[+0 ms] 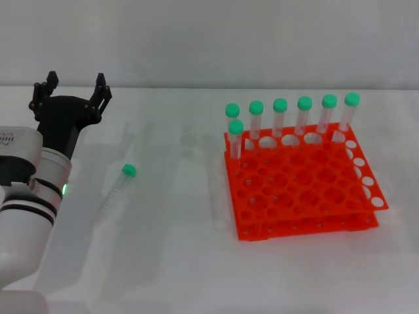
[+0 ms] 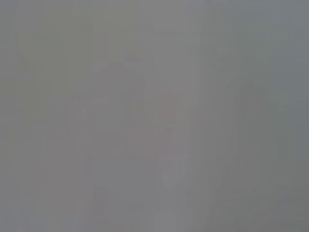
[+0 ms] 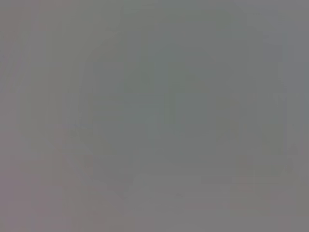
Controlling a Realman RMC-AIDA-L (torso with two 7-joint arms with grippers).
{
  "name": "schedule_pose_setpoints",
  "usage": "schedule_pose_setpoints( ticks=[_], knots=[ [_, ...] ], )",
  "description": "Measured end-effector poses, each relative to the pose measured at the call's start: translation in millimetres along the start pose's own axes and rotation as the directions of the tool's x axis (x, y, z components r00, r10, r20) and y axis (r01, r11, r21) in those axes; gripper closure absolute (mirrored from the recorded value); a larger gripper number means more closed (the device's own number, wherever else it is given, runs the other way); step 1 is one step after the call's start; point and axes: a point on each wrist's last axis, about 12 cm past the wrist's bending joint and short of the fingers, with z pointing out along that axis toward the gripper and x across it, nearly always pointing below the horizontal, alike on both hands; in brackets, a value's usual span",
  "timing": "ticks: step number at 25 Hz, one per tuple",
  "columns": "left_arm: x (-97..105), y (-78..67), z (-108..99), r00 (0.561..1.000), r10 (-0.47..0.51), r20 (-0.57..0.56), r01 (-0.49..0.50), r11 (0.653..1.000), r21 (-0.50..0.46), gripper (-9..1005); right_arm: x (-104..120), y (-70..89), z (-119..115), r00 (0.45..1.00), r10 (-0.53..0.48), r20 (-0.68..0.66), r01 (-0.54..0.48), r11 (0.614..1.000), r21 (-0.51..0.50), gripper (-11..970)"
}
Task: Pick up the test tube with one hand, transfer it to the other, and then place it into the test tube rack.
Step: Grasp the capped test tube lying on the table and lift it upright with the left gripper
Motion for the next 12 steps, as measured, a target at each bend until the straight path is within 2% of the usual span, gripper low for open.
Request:
schedule_pose_setpoints(
  ticks=[12],
  knots=[
    [0.9, 1.0, -1.2, 1.000, 0.001, -0.003, -0.001, 1.000, -0.003, 125, 0.0, 1.3, 1.0, 1.000, 0.002, -0.002, -0.002, 1.000, -0.002, 111]
  ],
)
